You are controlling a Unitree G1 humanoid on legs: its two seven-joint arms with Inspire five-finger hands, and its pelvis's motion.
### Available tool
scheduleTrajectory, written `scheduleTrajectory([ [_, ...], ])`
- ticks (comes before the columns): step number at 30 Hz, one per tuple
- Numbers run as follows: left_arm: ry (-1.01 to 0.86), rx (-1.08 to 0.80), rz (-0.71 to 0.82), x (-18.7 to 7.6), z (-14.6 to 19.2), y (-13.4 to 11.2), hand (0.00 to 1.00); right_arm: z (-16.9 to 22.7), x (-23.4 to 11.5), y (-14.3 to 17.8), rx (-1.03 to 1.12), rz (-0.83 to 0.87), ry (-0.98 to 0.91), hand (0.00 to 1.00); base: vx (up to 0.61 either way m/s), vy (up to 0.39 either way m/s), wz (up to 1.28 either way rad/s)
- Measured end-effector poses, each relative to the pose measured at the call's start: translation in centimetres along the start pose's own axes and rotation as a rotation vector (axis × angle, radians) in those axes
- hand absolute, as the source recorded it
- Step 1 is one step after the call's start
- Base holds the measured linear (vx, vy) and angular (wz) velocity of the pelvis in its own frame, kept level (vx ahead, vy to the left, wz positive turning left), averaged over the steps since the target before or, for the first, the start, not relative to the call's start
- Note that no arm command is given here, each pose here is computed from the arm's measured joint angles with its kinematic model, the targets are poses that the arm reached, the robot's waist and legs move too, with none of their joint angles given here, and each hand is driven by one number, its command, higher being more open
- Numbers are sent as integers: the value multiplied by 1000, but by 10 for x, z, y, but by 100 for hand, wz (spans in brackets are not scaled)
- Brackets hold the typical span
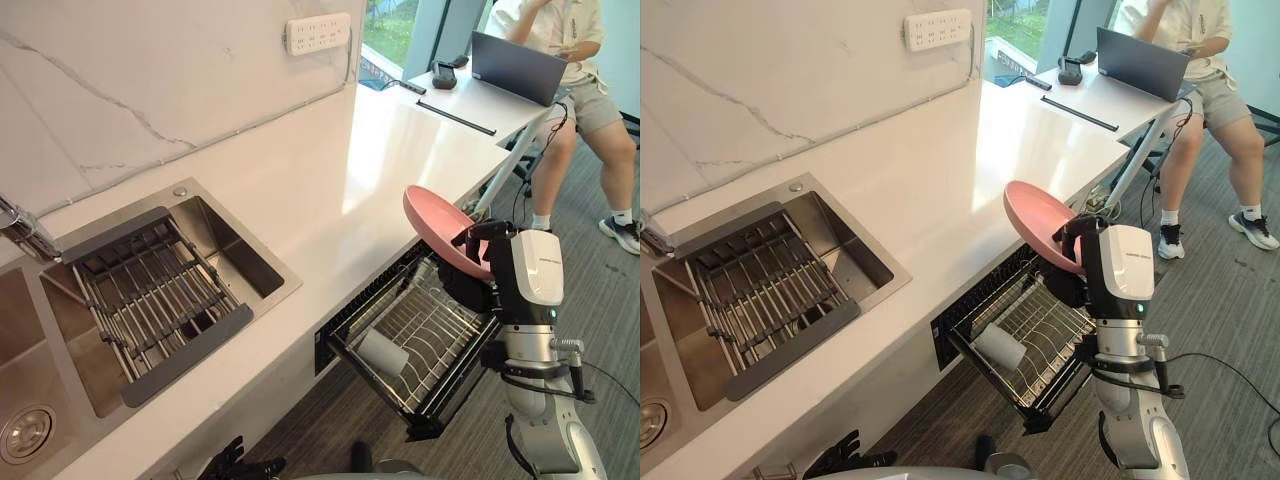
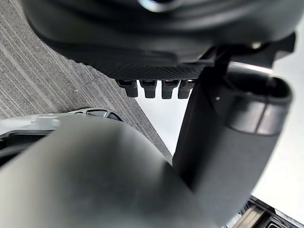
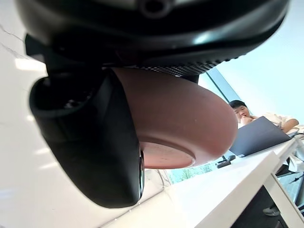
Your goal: Walk over to the sink, pick up the cup, carry it to the dishwasher, place the cup inside the dishwasher, then close the dishwasher door
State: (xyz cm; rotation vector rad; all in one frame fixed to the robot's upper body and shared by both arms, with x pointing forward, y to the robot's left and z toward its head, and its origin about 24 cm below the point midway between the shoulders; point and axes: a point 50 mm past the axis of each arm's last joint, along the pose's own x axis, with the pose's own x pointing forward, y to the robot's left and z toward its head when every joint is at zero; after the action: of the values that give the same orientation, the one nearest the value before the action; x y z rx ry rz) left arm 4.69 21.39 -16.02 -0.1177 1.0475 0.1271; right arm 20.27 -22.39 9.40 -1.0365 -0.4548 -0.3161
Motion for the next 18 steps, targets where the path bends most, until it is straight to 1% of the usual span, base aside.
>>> scheduleTrajectory([
  [6,-8,8,1,1,3,-1,100,-29,-15,16,-41,41,180,0,-38,-3,-1],
  [10,-35,11,-7,4,11,-3,100,-41,-14,15,-69,-12,251,0,-128,-33,-7],
  [14,-133,28,-34,13,44,-8,100,-50,4,17,-37,-119,322,0,-266,-13,-13],
  [18,-237,4,-36,20,77,-13,100,-45,21,12,14,-209,322,0,-226,31,-10],
])
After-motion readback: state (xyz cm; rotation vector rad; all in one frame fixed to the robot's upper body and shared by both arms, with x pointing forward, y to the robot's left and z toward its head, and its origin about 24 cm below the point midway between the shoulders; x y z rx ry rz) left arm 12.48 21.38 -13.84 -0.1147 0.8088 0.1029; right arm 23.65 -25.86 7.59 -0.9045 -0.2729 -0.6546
